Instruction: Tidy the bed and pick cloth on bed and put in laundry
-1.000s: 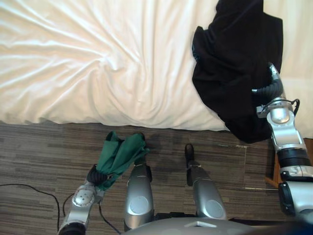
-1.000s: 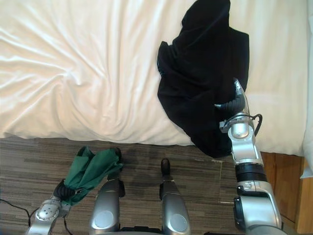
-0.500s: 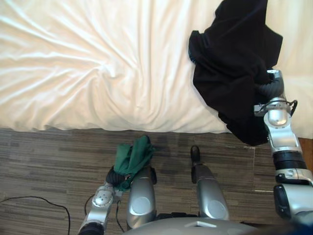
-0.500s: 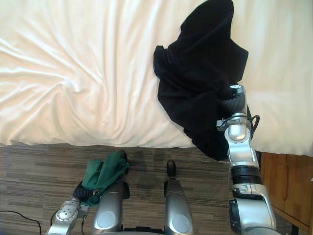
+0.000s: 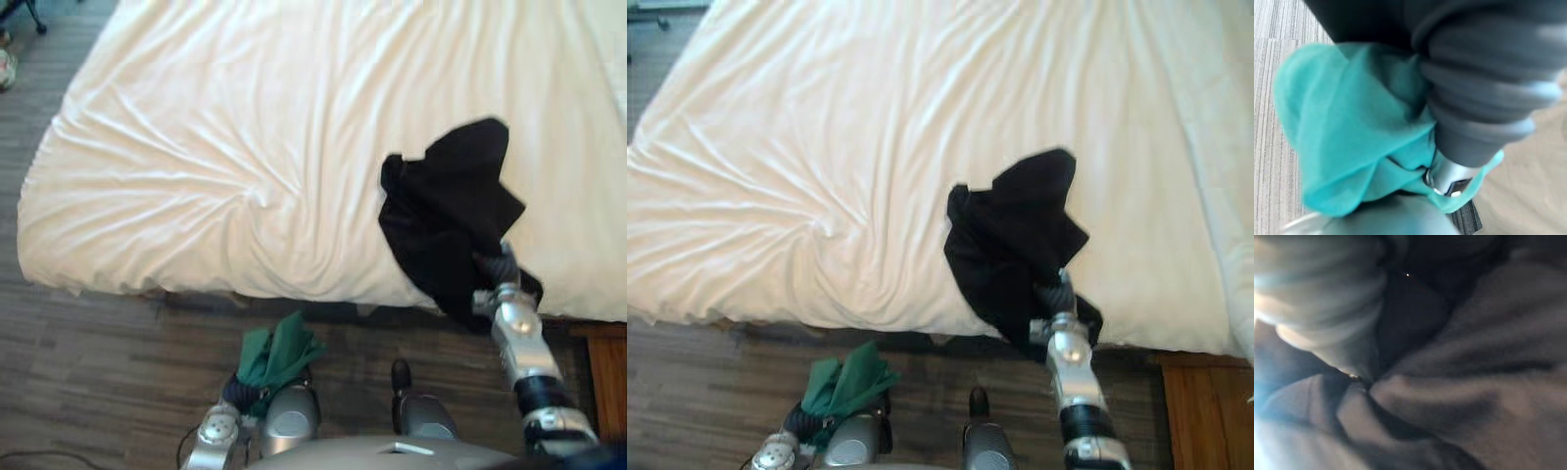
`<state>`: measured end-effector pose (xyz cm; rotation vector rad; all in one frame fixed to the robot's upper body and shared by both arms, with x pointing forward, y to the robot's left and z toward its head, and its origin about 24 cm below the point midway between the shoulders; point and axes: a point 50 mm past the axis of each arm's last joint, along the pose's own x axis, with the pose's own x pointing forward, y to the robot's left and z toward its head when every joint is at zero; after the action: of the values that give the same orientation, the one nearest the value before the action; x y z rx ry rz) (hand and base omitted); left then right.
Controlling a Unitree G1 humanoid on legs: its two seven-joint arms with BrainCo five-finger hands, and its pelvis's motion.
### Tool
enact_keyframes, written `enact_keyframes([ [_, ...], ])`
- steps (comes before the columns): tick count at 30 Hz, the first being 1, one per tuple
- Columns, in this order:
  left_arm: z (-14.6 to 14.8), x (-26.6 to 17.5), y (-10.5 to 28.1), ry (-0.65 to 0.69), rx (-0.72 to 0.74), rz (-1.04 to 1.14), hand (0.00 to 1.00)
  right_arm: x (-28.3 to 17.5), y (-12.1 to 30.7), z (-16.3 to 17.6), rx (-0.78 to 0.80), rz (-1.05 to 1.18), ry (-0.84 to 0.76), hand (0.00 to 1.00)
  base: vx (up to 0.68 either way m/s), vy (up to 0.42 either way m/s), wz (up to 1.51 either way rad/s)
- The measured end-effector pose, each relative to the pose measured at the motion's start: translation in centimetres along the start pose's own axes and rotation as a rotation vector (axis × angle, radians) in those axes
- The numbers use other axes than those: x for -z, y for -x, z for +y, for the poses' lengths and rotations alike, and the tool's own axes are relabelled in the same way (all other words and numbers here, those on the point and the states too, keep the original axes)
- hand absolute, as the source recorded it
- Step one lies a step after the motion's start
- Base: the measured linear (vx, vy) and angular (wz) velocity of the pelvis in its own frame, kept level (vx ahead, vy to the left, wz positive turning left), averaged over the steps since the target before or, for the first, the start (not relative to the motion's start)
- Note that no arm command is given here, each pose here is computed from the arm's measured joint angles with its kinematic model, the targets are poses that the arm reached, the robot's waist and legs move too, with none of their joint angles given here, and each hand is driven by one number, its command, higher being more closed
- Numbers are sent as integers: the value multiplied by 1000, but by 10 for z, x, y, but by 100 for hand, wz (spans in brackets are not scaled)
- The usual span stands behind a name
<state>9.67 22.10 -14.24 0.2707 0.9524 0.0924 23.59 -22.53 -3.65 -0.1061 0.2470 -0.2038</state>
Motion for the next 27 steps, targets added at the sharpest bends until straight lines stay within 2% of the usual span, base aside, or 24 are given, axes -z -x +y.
enact_keyframes([
  [3,-6,15,5,36,4,65,100,54,36,8,-18,189,-53,100,81,12,-15],
  [6,-11,27,8,132,21,110,100,96,74,12,-38,354,-134,100,73,2,-9],
  [10,-14,37,12,307,24,129,100,120,104,13,-63,443,-239,100,47,-2,-10],
  [13,-14,38,12,388,12,118,100,133,120,15,-82,505,-280,100,41,-6,-1],
  [20,-21,12,5,500,34,-10,100,132,124,28,-204,469,-315,100,-23,-4,7],
  [27,-39,-62,2,584,159,-319,100,100,105,55,-431,295,-304,100,1,9,24],
])
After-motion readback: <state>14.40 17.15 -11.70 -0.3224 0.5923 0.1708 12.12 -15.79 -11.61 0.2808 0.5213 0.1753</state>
